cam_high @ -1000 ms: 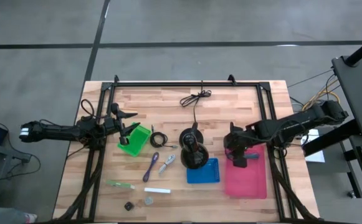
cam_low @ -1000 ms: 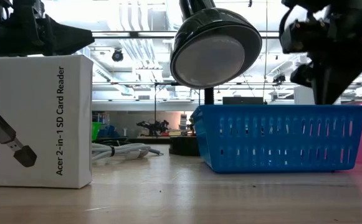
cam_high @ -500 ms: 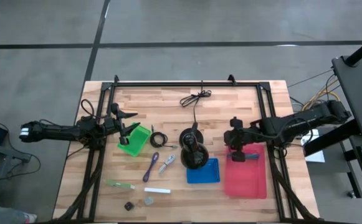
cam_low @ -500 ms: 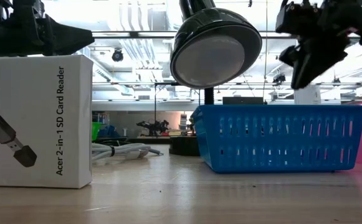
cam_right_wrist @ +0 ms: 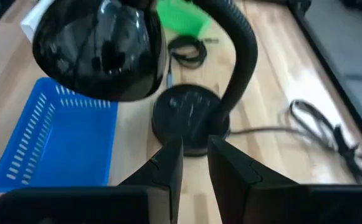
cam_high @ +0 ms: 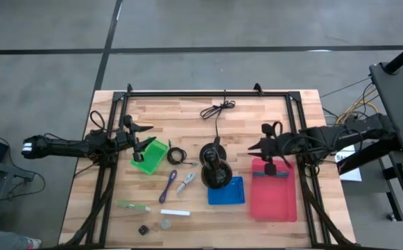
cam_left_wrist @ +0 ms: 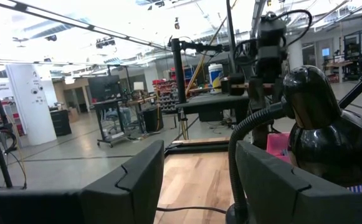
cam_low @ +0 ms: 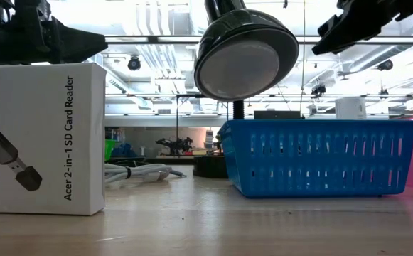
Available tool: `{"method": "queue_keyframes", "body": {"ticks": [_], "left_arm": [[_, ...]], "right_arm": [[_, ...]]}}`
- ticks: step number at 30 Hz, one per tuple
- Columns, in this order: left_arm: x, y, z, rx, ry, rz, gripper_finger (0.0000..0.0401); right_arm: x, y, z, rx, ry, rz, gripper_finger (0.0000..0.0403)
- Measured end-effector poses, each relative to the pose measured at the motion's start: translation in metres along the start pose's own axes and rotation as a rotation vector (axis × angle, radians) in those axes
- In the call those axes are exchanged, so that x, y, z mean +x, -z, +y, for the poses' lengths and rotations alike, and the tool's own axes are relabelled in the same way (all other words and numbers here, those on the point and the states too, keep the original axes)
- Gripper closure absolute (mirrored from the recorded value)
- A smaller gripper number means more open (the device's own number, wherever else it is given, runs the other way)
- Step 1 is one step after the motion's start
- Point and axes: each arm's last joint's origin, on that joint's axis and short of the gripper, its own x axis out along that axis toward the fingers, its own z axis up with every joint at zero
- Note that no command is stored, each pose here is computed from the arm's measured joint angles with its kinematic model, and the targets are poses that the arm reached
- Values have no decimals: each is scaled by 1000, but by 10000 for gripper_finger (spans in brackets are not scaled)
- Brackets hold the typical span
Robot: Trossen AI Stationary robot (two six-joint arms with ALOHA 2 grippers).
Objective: Pick and place items into bin
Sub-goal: Put the black charger cable into the pink bin
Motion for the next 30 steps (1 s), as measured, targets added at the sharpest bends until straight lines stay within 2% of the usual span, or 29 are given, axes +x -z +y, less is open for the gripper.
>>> {"method": "queue_keyframes", "body": {"ticks": [13,18,24,30], "left_arm": [[0,0,0,0,0,1,216],[0,0,0,0,0,1,216],[0,0,0,1,1,1,216],[0,0,0,74,1,1,216]], "right_arm": [[11,29,1,-141,22,-302,344],[14,39,-1,-138,130,-390,344],[16,45,-4,-216,268,-414,343],[15,44,-4,-261,282,-419,344]]}}
